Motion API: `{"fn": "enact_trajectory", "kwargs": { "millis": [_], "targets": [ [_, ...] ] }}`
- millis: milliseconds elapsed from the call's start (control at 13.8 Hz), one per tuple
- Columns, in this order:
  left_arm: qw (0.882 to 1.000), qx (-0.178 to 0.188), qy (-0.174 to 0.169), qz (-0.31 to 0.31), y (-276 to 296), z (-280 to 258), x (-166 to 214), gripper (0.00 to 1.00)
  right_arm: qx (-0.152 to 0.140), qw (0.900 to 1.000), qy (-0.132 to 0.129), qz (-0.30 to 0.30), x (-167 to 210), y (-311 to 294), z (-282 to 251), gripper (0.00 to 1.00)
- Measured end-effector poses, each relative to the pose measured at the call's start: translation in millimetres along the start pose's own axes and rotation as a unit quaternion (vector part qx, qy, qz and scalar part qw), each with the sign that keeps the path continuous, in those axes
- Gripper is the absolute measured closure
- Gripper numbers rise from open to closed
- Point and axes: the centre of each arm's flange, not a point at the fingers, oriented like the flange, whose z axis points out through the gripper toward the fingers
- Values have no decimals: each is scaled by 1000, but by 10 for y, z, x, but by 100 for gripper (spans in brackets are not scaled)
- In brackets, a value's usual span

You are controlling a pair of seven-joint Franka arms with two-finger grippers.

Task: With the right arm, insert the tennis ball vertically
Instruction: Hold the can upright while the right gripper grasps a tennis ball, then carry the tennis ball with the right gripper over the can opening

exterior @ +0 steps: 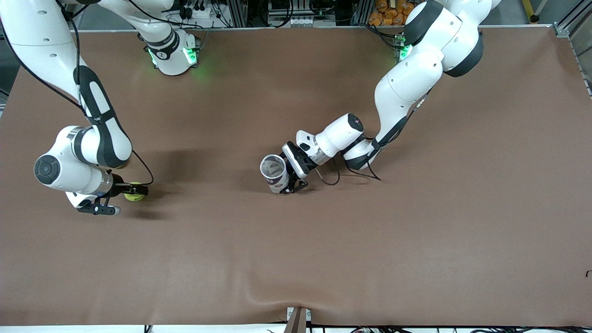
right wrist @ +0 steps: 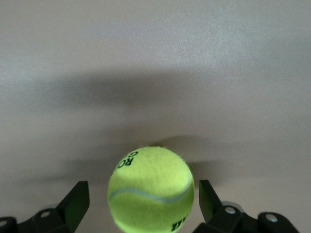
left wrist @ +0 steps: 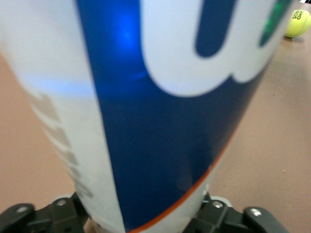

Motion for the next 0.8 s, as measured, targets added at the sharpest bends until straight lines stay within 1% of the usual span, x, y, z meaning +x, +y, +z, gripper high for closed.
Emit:
{"fn": "enact_trajectory", "kwargs": {
  "millis": [73, 145, 291, 364, 436, 582, 655, 800],
  "targets": [
    [1000, 0, 0, 0, 0, 0, 0, 16, 0, 1000, -1, -1, 0, 2, 35, 2],
    [1000, 0, 0, 0, 0, 0, 0, 14, 0, 1000, -2, -2, -1, 3, 47, 11],
    [1000, 0, 0, 0, 0, 0, -1, 14, 0, 1000, -2, -2, 16, 2, 13, 33],
    [1000, 0, 0, 0, 0, 0, -1, 13, 1, 1000, -8, -3, 41, -5, -50, 33],
    [1000, 0, 0, 0, 0, 0, -1, 13, 4, 1000, -22, -4, 81, -19, -165, 33],
    [1000, 0, 0, 0, 0, 0, -1, 13, 13, 999, -46, -3, 205, -68, -553, 33],
    [1000, 0, 0, 0, 0, 0, -1, 13, 22, 998, -51, 2, 263, -109, -797, 33],
    [1000, 0, 0, 0, 0, 0, 0, 13, 50, 996, -62, 32, 333, -255, -1274, 33]
  ]
}}
